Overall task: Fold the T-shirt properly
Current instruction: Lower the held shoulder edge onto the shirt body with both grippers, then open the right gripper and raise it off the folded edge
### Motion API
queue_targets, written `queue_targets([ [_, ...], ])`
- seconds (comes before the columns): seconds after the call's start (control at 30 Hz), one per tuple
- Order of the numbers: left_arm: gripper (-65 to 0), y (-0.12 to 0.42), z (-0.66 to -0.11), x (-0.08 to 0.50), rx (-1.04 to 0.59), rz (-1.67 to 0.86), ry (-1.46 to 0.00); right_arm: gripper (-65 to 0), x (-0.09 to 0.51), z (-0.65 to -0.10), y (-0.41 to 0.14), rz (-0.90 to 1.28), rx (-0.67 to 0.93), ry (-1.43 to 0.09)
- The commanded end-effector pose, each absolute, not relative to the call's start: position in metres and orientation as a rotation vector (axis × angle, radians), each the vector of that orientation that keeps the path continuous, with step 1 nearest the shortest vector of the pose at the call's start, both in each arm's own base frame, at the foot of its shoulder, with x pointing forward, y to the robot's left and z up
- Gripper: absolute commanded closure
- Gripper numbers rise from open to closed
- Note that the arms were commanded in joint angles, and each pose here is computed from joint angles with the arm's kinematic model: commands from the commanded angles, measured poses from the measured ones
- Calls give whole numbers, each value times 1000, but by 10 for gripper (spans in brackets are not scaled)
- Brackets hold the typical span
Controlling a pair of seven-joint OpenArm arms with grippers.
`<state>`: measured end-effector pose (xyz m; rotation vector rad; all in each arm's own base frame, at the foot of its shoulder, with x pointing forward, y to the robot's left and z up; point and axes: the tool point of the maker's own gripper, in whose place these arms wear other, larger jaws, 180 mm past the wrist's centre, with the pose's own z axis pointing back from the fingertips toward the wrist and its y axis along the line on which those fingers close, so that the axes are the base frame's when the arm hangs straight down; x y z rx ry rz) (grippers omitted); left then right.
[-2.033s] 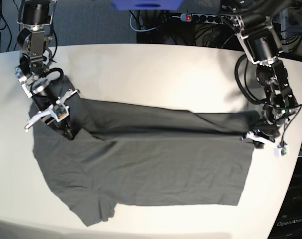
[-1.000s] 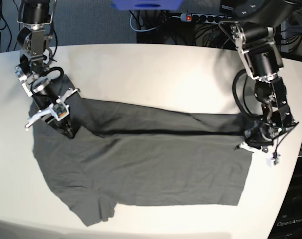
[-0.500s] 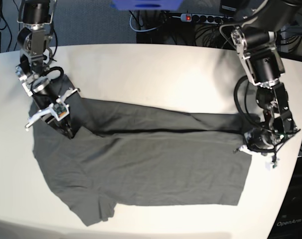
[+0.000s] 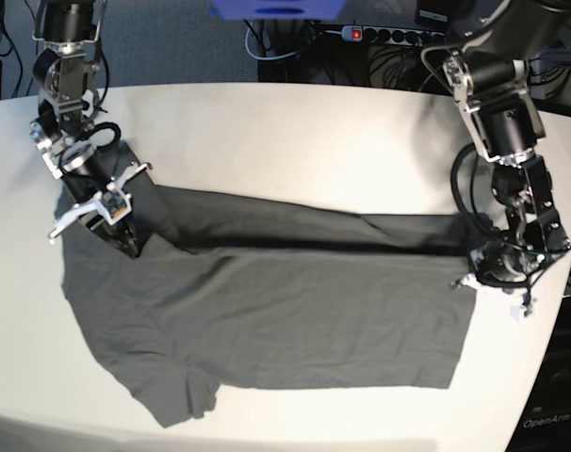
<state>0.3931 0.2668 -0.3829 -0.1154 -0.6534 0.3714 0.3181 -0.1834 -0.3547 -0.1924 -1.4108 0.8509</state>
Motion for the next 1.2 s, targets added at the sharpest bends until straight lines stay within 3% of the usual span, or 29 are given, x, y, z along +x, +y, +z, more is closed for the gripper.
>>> queue_targets([
  [0.0,-27,276,-362,407,-102,369,-719,-15,325,-337,-188,855,-221,-1465],
  [0.3,-34,282,-360,407,-89,369,-723,-15,324,-345,-187,915,-248,-1426],
  [0.37,-79,282,-360,407,-89,369,-721,-15,324,-345,-186,914,-247,-1427],
  [0.53,-262,282,-361,406,-88,368,-722,-15,325,-344,-187,913,-249,-1427],
  [0.63,-312,281,-361,406,-90,367,-724,-15,326,-344,-187,913,-251,-1427],
  [1.03,-319,282,-360,406,-89,366,-726,-19,331,-339,-187,912,-259,-1440],
  [1.17,-319,282,-358,407,-87,365,-732,-126,335,-336,-187,911,-264,-1447],
])
